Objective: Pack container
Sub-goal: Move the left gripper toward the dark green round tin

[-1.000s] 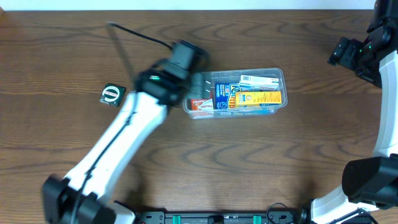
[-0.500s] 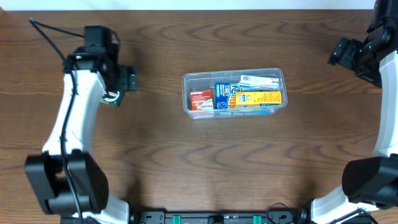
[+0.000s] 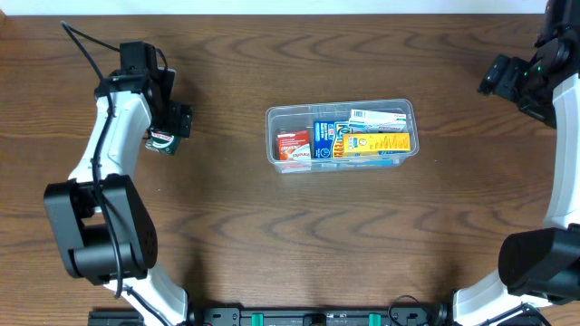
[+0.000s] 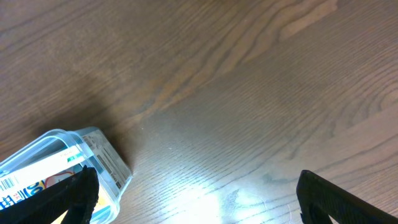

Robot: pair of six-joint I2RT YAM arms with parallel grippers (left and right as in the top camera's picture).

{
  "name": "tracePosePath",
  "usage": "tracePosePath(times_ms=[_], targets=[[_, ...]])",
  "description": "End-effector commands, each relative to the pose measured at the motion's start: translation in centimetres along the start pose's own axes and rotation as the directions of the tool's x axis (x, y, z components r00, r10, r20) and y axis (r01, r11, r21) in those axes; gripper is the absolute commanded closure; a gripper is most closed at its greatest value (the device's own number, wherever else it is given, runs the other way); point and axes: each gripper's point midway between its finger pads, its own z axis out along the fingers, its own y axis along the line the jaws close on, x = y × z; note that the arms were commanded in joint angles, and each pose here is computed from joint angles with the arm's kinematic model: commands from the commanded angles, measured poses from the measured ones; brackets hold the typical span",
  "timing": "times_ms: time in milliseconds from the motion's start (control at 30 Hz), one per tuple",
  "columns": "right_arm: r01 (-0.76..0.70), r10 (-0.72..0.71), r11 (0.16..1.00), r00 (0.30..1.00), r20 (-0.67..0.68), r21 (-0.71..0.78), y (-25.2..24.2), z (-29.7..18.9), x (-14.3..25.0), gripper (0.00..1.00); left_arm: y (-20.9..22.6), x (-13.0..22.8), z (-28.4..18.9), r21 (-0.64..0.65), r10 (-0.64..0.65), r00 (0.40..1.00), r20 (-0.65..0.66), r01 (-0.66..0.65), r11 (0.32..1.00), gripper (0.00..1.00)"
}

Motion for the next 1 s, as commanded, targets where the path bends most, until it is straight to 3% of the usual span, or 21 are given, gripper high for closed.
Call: tracePosePath(times_ms=[0, 467, 967], targets=[[-0.003, 0.003, 1.0, 1.0, -0.004, 0.005, -0.3, 0.2, -0.1, 0.01, -0.3, 0.5, 1.6, 0.004, 0.051, 0.998, -0.03, -0.051, 0.999, 0.02], [-0.003, 0.003, 1.0, 1.0, -0.004, 0.005, -0.3, 0.2, -0.1, 0.01, -1.4, 2.3, 5.7, 0.038, 0.067, 0.989, -0.131, -0.063, 0.997, 0.02], [-0.003, 0.003, 1.0, 1.0, -0.004, 0.005, -0.3, 0.2, -0.1, 0.01, -0.1, 2.1, 6.2, 0.023, 0.034, 0.993, -0.114, -0.032, 0.999, 0.02]])
